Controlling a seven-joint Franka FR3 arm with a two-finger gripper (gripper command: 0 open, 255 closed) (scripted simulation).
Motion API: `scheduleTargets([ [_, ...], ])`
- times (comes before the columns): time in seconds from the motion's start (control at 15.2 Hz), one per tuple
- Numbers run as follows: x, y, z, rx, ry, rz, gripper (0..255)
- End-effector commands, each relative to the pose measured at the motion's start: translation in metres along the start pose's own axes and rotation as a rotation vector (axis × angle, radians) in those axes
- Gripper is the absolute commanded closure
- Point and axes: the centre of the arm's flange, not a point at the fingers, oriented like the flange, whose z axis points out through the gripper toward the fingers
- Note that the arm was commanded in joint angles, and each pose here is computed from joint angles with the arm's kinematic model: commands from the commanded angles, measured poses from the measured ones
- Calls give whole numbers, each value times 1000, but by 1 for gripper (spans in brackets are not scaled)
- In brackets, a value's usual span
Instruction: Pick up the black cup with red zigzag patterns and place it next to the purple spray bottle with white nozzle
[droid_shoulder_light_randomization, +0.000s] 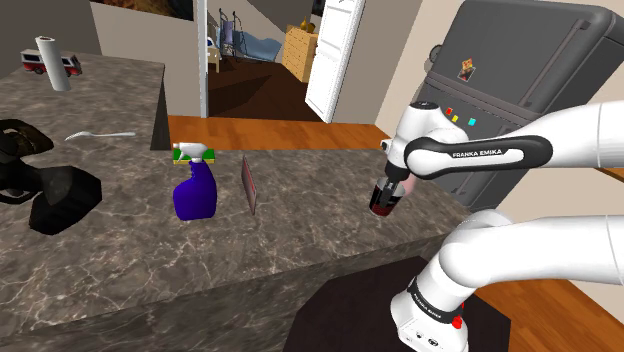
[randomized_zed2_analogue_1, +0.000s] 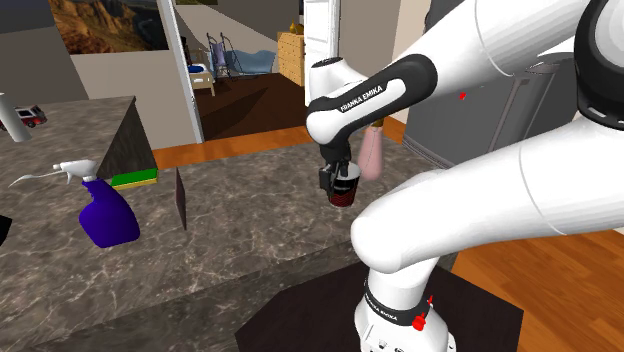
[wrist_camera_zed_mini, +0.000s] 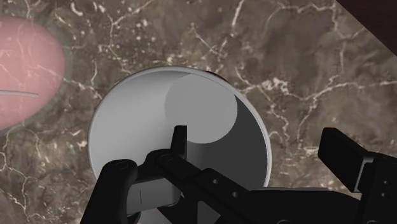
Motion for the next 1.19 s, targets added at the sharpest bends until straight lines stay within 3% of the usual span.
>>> scheduleTargets([
  [0.0, 0, 0, 1, 0, 0, 0, 0],
  [0.26, 0, 0, 1, 0, 0, 0, 0],
  [0.33, 0, 0, 1, 0, 0, 0, 255],
  [0.92, 0, 0, 1, 0, 0, 0, 255],
  [1.12, -1, 3, -15, 0, 0, 0, 255],
])
